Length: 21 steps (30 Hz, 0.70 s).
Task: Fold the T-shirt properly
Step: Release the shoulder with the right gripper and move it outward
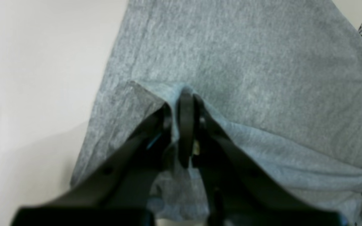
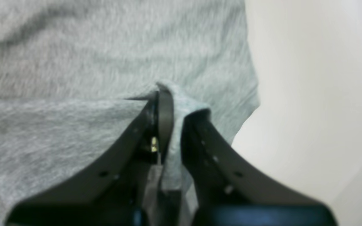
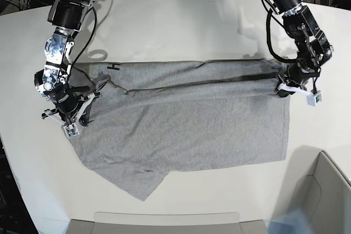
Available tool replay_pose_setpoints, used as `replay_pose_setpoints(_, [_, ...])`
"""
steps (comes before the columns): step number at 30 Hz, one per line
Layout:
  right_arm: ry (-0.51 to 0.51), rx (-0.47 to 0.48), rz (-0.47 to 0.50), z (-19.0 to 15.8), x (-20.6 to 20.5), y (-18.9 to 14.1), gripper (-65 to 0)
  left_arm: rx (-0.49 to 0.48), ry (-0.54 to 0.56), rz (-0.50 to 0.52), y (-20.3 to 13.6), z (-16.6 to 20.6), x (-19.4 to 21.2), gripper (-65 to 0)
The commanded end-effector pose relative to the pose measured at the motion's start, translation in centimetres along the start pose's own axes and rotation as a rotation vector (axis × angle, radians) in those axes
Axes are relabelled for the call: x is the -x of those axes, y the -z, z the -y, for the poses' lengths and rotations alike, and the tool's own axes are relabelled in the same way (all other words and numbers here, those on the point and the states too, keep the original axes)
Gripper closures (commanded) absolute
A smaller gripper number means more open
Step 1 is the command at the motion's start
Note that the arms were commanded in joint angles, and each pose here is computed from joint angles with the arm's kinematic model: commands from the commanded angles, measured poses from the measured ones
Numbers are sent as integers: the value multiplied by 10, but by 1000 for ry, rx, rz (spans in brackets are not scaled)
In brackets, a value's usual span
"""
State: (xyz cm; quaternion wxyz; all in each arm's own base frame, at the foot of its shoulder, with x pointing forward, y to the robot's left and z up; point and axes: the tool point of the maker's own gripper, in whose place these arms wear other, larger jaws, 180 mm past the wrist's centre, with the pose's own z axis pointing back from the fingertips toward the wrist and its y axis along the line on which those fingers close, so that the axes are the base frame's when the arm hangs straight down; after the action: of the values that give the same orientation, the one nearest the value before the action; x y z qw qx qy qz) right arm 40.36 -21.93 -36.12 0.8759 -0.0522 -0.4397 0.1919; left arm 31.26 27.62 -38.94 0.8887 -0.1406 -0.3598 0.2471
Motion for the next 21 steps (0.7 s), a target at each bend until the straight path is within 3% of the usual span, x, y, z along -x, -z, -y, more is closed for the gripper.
replay_pose_setpoints(1, [-12, 27, 65, 13, -25, -3, -75, 10, 13, 50, -4, 4, -17, -74])
replay_pose_setpoints(4, [-25, 18, 63, 8, -26, -2, -194, 8, 13, 52, -5, 3, -18, -178])
replay_pose_setpoints(8, [-52, 10, 73, 4, -32, -2, -317, 1, 29, 50, -8, 1, -22, -204])
replay_pose_setpoints(13, [-68, 44, 116, 12, -47, -14, -321, -1, 82, 83, -20, 9, -29, -205])
replay_pose_setpoints(21, [73, 203, 131, 67, -20, -54, -321, -35, 125, 70, -36, -1, -12, -206])
